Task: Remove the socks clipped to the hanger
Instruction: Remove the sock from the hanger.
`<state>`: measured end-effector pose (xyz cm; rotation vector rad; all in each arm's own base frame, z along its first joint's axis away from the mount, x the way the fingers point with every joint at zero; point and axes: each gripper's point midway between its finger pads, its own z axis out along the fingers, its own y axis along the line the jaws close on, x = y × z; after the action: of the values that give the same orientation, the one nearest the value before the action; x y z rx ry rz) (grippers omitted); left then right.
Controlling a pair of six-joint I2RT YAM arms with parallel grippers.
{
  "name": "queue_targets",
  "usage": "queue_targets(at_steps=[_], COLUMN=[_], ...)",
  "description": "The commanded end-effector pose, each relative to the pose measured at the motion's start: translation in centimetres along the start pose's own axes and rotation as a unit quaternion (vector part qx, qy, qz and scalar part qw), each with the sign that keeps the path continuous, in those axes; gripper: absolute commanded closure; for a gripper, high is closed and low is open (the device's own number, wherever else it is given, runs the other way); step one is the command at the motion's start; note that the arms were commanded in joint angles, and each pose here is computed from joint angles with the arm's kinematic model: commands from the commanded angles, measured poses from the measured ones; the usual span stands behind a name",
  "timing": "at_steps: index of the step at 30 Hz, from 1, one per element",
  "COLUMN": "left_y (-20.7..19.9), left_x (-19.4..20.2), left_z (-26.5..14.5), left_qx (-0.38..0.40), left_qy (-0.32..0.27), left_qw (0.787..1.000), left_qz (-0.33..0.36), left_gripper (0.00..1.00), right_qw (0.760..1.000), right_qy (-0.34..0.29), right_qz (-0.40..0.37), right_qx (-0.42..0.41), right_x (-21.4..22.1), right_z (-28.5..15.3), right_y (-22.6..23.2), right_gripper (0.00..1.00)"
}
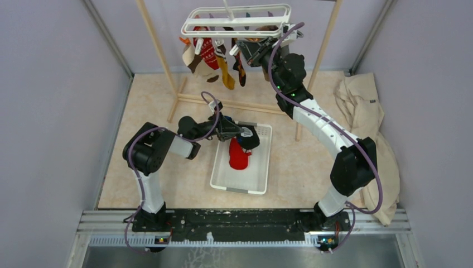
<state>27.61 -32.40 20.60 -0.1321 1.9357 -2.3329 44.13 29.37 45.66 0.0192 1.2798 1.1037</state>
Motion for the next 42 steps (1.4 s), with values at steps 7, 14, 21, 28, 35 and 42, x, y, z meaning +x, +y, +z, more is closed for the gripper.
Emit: queue_targets(at_steps=[7,14,21,28,35,42], left_y=[-4.9,-7.0,-7.1,-6.8,-3.3,0.1], left_x=[2.3,6.0,9.7,11.7,12.4,12.3], left_z=[0.6,1.4,2.5,3.2,2.8,3.4], left_qx=[0.061,0.056,0.034,0.007,-0.003,-0.018], left_qy=[0.033,0.054,0.07,0.077,0.085,0.094], left_qw=[0.993,0.991,0.99,0.989,0.992,0.993], left_qz=[0.095,0.109,0.117,0.129,0.092,0.069], left_gripper=[1.0,1.0,0.99,0.98,0.98,0.97], right_qw=[0.999,1.0,1.0,1.0,0.999,0.998], right_qy=[-0.034,-0.031,-0.025,-0.009,0.021,0.049], right_qz=[-0.003,0.003,0.004,0.015,0.033,0.024], right_qx=[-0.013,-0.005,-0.001,0.01,0.013,0.021], right_x=[-2.6,-2.9,-2.8,-1.2,1.7,3.1], right_z=[-0.3,-1.1,-2.3,-4.2,-6.8,-9.1], right_y=[0.8,-0.3,-0.8,-2.0,-3.0,-3.2], right_gripper=[1.0,1.0,1.0,0.97,0.68,0.42])
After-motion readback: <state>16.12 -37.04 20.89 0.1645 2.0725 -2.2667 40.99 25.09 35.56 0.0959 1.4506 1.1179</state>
